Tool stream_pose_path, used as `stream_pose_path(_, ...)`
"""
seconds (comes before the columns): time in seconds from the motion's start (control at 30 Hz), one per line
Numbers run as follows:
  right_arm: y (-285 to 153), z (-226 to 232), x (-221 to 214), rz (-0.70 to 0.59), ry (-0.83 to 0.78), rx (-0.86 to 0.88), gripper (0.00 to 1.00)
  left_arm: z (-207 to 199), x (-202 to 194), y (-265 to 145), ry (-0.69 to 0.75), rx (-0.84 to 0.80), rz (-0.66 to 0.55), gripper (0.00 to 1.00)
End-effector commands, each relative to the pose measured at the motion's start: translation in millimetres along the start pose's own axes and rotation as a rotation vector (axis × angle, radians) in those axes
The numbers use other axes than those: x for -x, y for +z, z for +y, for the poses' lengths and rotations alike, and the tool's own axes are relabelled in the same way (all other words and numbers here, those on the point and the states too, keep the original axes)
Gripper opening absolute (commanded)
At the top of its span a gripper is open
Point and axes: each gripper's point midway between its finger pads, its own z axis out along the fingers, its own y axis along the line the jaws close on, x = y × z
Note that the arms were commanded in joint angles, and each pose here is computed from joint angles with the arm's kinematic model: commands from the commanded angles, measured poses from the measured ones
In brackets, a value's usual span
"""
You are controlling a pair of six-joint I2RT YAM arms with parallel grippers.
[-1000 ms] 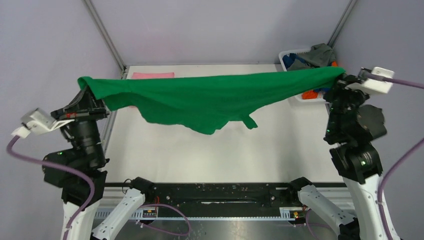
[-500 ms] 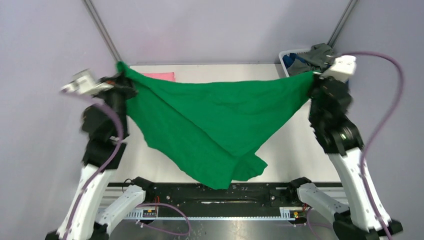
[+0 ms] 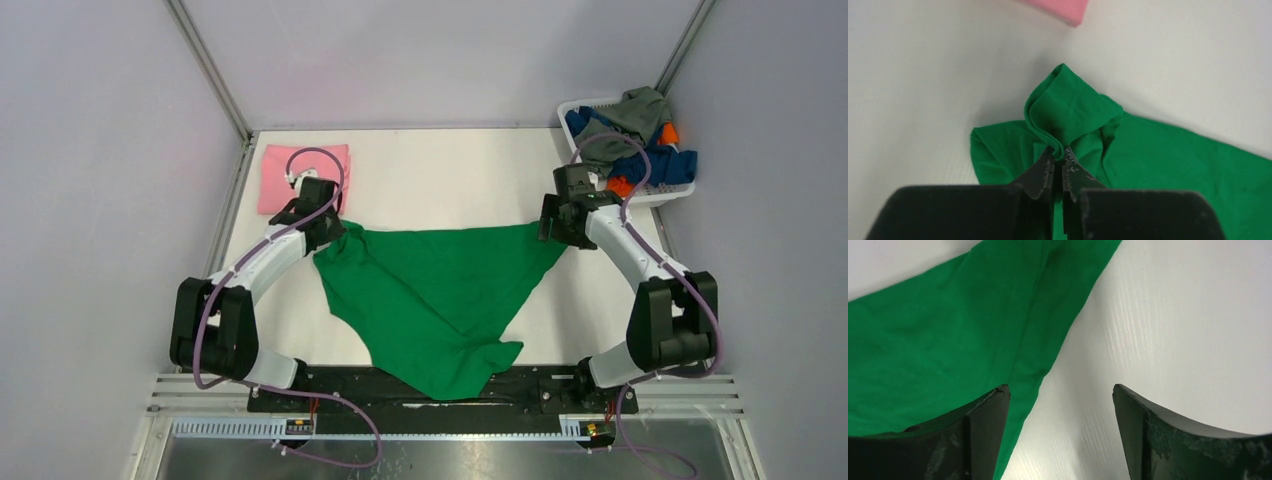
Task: Fold and stack the t-shirts
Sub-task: Flatten out the tshirt
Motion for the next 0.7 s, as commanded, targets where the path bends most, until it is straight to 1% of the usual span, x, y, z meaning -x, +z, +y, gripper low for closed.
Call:
stream_pose_path(0.0,-42.2,22.5,-14.4,-0.022,-0.057,0.120,0.83,-28.6,2.7,-1.9,-0.060,-0.118,0.030,0.00)
stream_pose_path(0.1,-61.8,79.9,-51.1,-0.023,-0.326,0.345,0.83,-29.5,-6.1,0.9,-0.069,-0.126,0.060,0.00)
stream_pose_path(0.17,-74.5,120.5,-83.8,0.021,-0.491,0.500,0.82,-28.7,-9.4,1.1,-0.070,-0.128,0.068,0.00)
stream_pose_path(0.23,-81.4,151.6,-114.2,0.055,-0.647,0.603,0.81,-27.1,-9.7,1.0,-0.067,-0.122,0.066,0.00)
stream_pose_path(0.37,-81.2,183.3,-164.4,0.139,-0.878,0.659,0.78,-24.5,-9.0,1.0,-0.063,-0.109,0.064,0.00)
stream_pose_path(0.47,-74.6,190.6,-188.3,0.184,-1.014,0.648,0.74,-25.5,-9.2,0.0,-0.064,-0.115,0.067,0.00)
stream_pose_path(0.57,-69.5,196.7,-206.0,0.218,-1.086,0.632,0.72,-23.4,-9.6,-1.3,-0.060,-0.112,0.062,0.00)
stream_pose_path(0.67,-60.8,203.5,-215.3,0.216,-1.119,0.591,0.70,-19.6,-10.8,-1.4,-0.054,-0.098,0.059,0.00)
